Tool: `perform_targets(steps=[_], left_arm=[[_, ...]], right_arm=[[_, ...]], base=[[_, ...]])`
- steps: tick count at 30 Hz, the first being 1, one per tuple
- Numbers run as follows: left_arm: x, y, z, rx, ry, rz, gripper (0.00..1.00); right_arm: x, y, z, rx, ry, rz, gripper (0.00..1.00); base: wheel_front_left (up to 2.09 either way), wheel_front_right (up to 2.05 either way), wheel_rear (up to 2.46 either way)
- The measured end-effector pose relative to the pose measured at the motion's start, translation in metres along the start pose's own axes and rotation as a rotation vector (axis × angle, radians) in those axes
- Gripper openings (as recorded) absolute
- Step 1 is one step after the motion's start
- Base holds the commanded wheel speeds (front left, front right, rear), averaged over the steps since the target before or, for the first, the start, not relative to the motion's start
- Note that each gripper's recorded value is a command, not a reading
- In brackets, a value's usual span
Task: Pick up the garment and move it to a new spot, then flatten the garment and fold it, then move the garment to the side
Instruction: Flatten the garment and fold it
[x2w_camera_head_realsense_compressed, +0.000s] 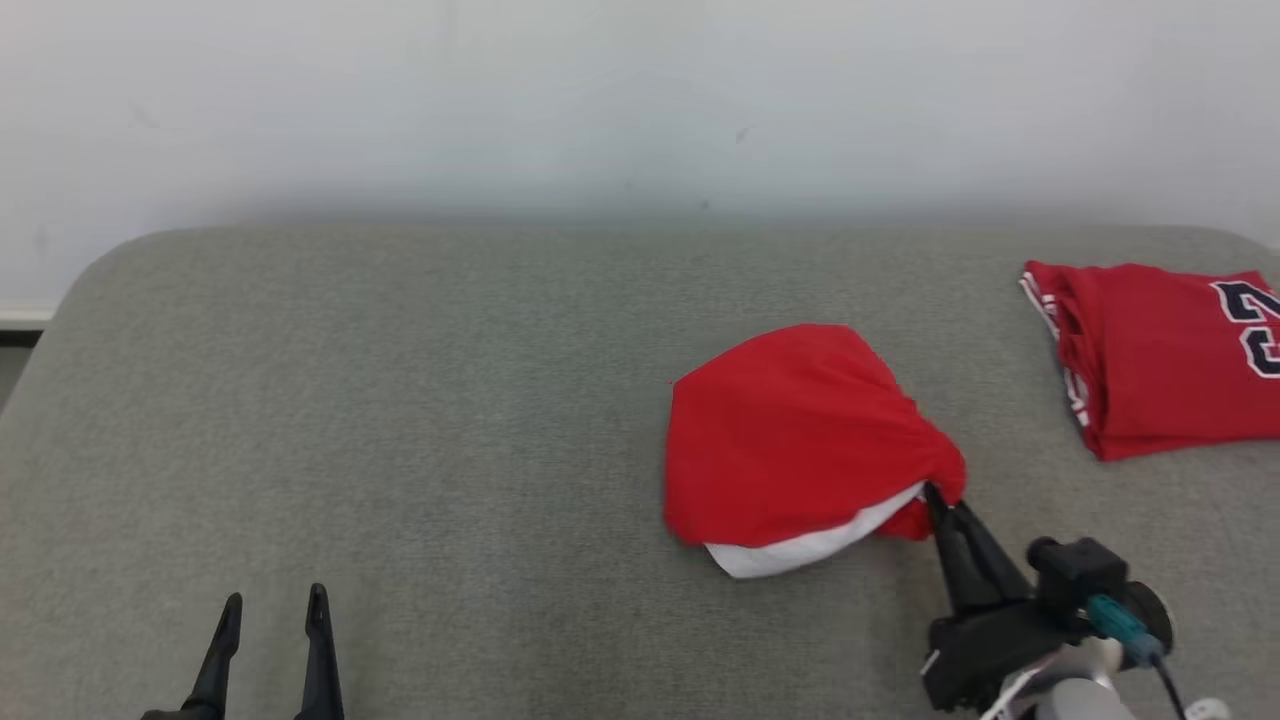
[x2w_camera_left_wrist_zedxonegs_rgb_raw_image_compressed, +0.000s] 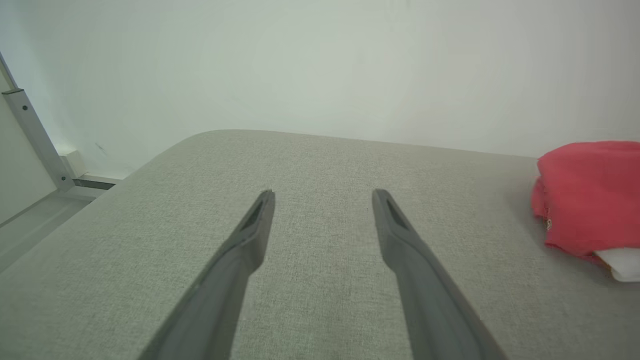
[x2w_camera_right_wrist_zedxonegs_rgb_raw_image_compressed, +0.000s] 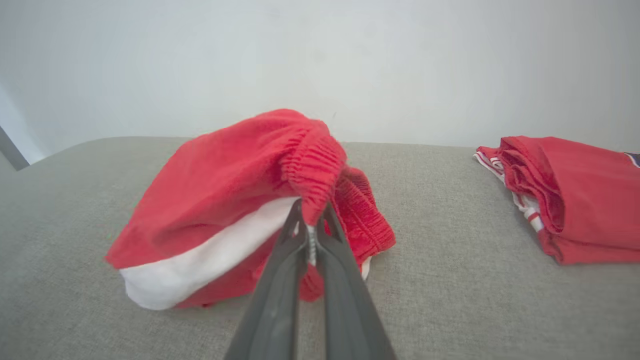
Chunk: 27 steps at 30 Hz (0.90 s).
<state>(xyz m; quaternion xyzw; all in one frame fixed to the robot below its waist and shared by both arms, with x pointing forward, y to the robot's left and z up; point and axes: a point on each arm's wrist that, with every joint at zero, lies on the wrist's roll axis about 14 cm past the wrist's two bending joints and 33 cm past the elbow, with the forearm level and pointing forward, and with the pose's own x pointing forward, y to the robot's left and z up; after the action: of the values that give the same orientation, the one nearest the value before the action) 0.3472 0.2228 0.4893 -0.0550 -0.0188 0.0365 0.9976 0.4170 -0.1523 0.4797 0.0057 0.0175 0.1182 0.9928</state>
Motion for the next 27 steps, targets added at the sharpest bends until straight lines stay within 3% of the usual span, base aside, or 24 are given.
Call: perform_targets(steps=[8, 15, 16, 18, 27], left_arm=[[0.017, -0.032, 0.000, -0.012, -0.003, -0.094, 1.00], [0.024, -0.043, -0.008, -0.020, 0.018, -0.126, 1.00], [0.025, -0.044, -0.009, -0.020, 0.021, -0.128, 1.00], [0.025, -0.046, -0.011, -0.024, 0.026, -0.131, 1.00], [0.026, -0.048, -0.007, -0.025, 0.014, -0.138, 1.00]], right_arm=[[-0.052, -0.059, 0.004, -0.032, -0.019, -0.167, 0.00], [-0.084, -0.079, -0.025, -0.008, 0.073, -0.253, 0.00], [-0.087, -0.078, -0.030, -0.001, 0.096, -0.257, 0.06], [-0.087, -0.074, -0.032, 0.013, 0.094, -0.257, 1.00], [-0.087, -0.072, 0.002, -0.014, -0.026, -0.256, 1.00]], base=[[0.00, 0.00, 0.00], [0.00, 0.00, 0.00], [0.00, 0.00, 0.00], [0.00, 0.00, 0.00], [0.00, 0.00, 0.00]])
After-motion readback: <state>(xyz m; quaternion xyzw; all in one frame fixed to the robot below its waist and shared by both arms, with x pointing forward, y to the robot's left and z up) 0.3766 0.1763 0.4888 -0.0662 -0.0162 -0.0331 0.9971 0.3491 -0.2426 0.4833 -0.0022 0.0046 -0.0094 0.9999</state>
